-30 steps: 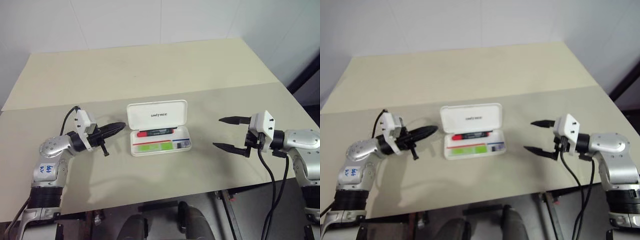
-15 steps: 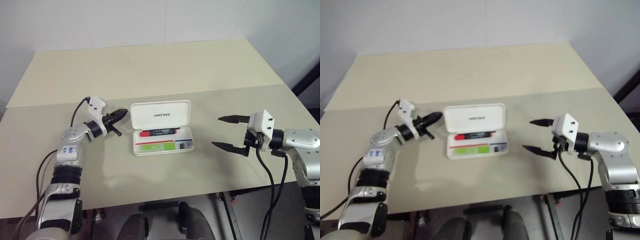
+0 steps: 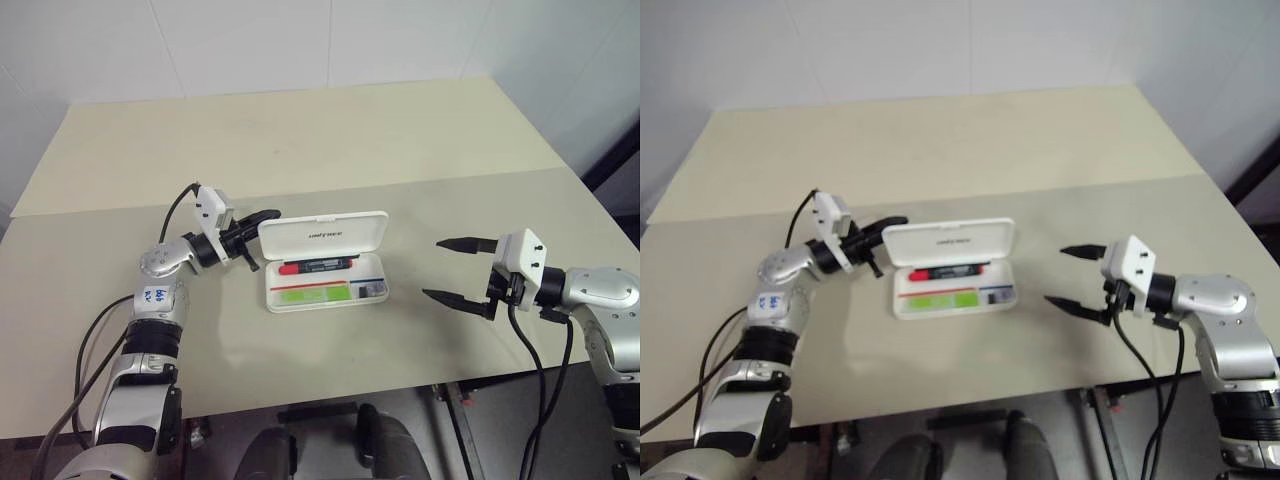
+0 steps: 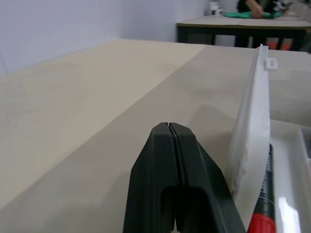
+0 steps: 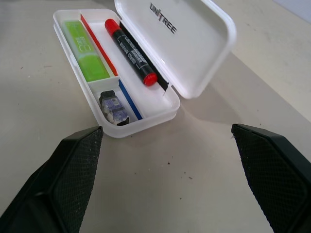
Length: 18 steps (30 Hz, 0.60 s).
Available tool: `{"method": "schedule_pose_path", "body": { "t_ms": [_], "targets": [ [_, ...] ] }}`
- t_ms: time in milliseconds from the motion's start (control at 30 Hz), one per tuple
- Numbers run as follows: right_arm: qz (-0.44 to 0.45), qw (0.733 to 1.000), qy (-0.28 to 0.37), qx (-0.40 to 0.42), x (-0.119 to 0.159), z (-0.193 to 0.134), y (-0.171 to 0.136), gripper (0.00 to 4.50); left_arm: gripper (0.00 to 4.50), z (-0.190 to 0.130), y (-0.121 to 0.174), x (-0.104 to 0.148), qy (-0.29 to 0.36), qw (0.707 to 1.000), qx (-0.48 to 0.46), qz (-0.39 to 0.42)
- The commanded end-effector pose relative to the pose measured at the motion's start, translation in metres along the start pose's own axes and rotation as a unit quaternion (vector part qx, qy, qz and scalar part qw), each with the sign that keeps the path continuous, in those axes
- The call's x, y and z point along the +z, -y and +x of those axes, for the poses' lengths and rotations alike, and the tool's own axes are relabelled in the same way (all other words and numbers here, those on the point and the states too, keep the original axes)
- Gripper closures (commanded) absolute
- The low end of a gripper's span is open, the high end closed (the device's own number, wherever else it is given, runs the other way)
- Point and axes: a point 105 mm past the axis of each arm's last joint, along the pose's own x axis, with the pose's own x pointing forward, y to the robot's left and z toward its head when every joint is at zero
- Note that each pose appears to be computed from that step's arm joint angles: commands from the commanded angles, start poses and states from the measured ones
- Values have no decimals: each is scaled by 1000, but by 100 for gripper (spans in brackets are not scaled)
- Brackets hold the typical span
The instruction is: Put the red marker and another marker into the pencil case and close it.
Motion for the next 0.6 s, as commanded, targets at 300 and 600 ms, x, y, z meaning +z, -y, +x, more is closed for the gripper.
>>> {"method": "schedule_pose_path", "body": {
  "t_ms": [300,600],
  "targets": [
    [-16,1000,14,-14,10,-4,2,0,449,0,36,11,-25,979,-177,102],
    [-13,999,16,-27,8,-4,0,0,449,3,57,-6,-90,956,-257,112]
  ]
}}
